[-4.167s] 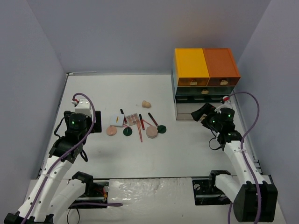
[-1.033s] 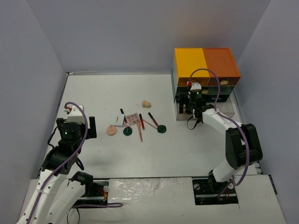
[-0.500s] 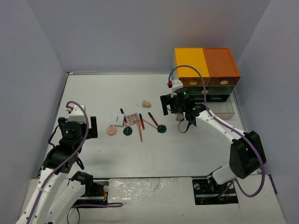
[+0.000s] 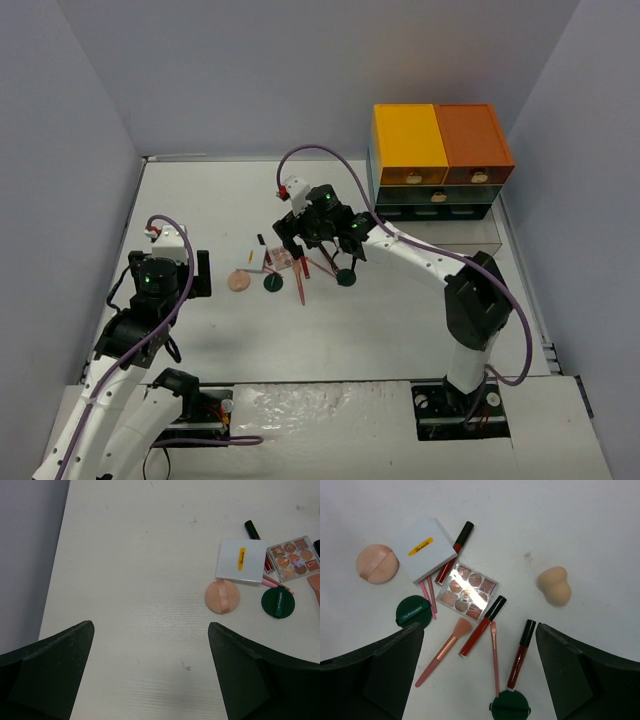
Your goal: Organize the makeup
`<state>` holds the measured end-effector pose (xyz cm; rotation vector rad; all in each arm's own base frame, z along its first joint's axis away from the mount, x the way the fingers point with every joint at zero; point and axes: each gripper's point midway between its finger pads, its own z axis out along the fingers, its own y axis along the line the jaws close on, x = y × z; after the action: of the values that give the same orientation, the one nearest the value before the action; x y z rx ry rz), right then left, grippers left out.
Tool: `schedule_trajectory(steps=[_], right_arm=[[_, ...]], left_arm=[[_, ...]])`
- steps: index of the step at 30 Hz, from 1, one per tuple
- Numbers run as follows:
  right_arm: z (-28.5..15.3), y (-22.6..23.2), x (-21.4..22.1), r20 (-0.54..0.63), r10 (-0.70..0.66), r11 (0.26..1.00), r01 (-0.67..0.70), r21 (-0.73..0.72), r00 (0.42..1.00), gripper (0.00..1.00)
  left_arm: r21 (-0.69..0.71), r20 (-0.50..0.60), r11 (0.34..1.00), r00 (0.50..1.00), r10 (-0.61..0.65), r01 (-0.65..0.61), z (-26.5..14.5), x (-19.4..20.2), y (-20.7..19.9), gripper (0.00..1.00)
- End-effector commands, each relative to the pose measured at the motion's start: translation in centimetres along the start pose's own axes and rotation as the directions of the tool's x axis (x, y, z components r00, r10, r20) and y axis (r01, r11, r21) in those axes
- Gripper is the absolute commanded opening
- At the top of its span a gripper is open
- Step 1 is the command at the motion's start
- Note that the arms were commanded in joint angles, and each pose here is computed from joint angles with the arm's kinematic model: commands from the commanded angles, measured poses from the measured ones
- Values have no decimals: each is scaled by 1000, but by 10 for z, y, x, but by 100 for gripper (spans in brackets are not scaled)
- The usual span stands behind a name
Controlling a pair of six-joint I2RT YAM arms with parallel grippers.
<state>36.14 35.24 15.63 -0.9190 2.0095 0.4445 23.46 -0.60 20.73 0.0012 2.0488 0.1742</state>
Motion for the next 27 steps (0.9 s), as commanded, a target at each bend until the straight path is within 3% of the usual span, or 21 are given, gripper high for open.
schedule_trajectory(steps=[1, 14, 27], right_arm=[[25, 7, -6, -15, -7, 1000, 7, 20, 1000, 91], [81, 13, 22, -54, 193, 955, -175, 238, 980, 80], [106, 22, 46, -97, 226, 952, -199, 232, 969, 71]], left_arm=[[5, 69, 1000, 997, -23, 22, -1, -24, -2, 97], [-14, 64, 1000, 998, -20, 21, 2, -23, 0, 97], [-14, 67, 1000, 998, -20, 20, 2, -24, 0, 97]])
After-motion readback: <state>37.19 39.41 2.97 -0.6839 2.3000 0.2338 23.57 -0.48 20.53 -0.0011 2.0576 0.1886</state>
